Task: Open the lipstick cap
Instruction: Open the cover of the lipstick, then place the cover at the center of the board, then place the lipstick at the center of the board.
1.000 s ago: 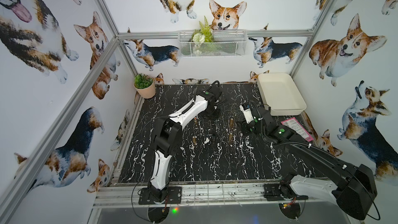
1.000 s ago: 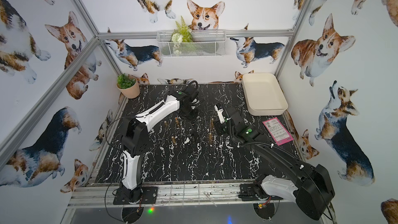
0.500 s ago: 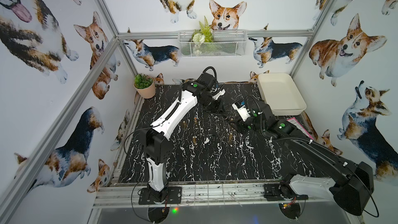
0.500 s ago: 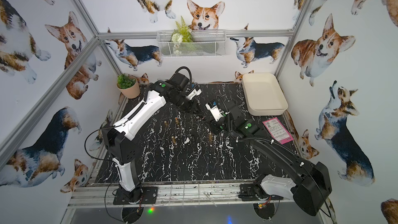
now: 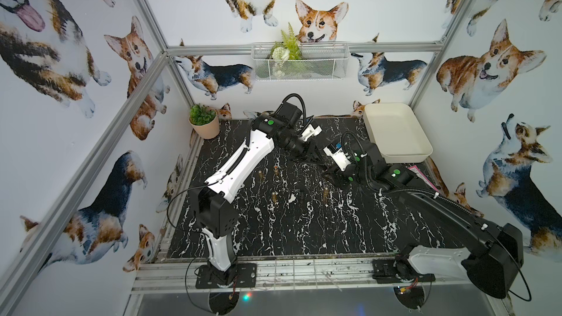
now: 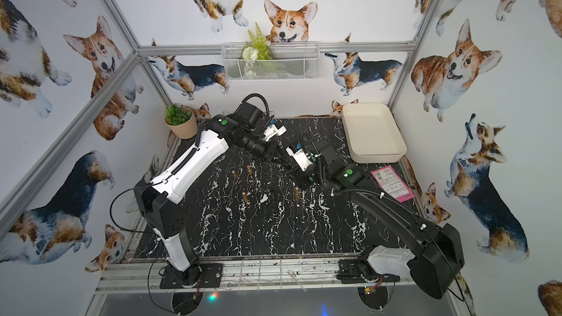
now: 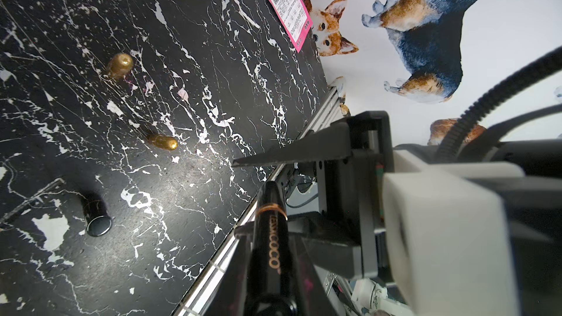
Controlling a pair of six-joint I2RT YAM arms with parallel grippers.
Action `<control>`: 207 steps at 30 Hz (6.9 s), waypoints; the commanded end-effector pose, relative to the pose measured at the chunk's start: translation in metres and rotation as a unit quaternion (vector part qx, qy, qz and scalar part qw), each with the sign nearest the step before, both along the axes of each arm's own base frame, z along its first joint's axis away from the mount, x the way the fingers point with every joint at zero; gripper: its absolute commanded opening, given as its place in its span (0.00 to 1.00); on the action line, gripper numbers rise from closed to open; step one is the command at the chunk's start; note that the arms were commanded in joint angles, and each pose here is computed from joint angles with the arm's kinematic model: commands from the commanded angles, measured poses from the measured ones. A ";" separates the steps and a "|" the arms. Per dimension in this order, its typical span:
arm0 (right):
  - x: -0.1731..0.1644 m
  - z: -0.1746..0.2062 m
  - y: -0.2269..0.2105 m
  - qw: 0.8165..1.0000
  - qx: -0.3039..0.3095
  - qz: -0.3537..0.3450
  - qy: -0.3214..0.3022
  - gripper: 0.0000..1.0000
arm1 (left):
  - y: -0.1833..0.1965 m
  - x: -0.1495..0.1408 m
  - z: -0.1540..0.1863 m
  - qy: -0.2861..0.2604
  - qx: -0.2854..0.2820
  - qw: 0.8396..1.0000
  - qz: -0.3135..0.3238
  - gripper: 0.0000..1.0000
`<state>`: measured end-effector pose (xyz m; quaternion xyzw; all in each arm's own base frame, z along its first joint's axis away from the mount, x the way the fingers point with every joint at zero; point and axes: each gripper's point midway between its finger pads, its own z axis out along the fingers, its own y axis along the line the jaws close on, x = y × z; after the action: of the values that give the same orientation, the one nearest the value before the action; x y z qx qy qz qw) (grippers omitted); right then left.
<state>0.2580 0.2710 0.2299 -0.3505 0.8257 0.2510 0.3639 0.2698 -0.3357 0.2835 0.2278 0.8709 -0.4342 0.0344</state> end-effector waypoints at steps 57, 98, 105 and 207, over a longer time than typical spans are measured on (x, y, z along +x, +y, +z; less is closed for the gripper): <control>-0.022 0.043 -0.034 0.994 0.049 -0.053 -0.076 0.00 | 0.072 0.151 -0.171 -0.151 0.314 0.920 0.181 0.00; -0.015 0.028 -0.027 0.996 0.036 -0.051 -0.064 0.00 | 0.091 0.146 -0.241 -0.142 0.342 0.899 0.234 0.08; -0.014 0.027 -0.027 0.996 0.034 -0.053 -0.064 0.00 | 0.092 0.138 -0.244 -0.142 0.344 0.898 0.235 0.17; 0.011 0.007 0.019 0.998 -0.006 -0.011 -0.058 0.00 | 0.002 0.026 -0.013 0.012 -0.048 0.998 0.050 0.32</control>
<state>0.2665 0.2869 0.2290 -0.3507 0.8191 0.2215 0.3963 0.2969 -0.3339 0.2700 0.1734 0.8603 -0.4758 0.0588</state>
